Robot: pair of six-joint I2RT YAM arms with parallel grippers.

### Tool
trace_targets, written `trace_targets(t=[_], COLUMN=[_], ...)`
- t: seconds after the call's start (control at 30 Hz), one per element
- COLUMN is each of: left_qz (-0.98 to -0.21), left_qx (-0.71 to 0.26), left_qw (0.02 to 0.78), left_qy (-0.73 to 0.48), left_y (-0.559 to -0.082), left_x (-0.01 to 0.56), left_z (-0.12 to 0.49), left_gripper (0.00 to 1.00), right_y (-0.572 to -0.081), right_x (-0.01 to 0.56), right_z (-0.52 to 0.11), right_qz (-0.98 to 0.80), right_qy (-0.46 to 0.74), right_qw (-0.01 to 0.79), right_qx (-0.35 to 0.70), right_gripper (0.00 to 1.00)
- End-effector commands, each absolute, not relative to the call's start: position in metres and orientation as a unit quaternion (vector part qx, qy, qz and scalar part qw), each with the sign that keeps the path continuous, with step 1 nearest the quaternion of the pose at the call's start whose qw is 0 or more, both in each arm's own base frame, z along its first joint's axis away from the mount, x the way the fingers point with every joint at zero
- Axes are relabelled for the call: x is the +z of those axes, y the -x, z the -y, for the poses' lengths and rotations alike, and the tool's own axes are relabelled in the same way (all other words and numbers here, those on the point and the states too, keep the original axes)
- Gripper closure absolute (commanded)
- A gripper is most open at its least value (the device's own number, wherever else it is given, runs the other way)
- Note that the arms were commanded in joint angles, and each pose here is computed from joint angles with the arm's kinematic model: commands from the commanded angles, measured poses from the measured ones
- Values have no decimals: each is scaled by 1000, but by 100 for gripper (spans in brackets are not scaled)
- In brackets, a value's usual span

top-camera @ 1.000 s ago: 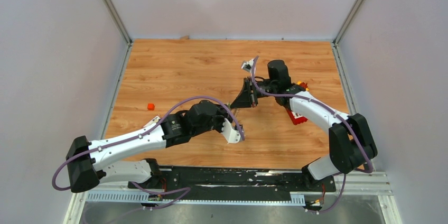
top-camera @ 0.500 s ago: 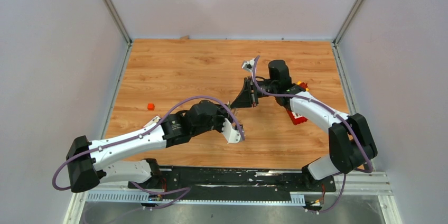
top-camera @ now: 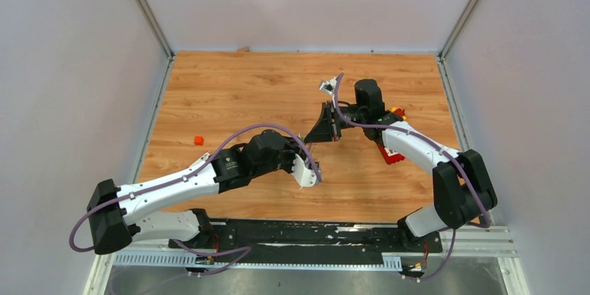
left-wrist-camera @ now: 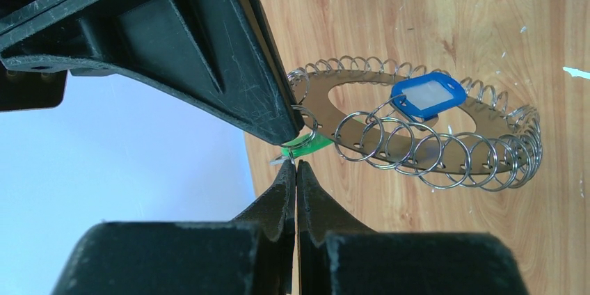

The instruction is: Put the keys on the keyring

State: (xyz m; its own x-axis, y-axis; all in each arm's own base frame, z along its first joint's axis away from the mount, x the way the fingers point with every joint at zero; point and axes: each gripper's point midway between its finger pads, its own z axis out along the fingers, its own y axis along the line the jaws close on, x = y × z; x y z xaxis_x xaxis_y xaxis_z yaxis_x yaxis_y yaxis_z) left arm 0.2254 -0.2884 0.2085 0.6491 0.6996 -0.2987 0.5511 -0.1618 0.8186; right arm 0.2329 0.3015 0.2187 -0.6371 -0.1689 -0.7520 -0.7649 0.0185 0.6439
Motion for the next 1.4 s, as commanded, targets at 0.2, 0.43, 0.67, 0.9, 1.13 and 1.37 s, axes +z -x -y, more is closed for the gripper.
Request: trace_targets(t=[0.2,0.43,0.67,0.9,1.13,1.37], left_qz=[-424,-423,-422,-421,-413,-409], left_qx=[27,19,13,14,8,7], left_qw=[476,470,467,459,440,421], left_qy=[-770,-774,-777,-782,-798,-809], left_y=[-213,-213,-212,-213,-211,-209], left_x=[199,197,198,196,192,186], left_z=[293,295,298,298,300,301], left_gripper=[100,100,100,100,100,100], right_y=[-228,-225,-223,-222,-222,-223], right_x=[259,262,263,263,260,260], right_z=[-300,-299,-299,-300,-302,-302], right_qz=[-614,-608,-603,-603,-606,-610], right_qy=[391,395,398,400,398,395], right_qw=[296,297,296,295,291,293], right_qx=[619,622,624,625,624,622], right_gripper=[100,100,100,100,100,100])
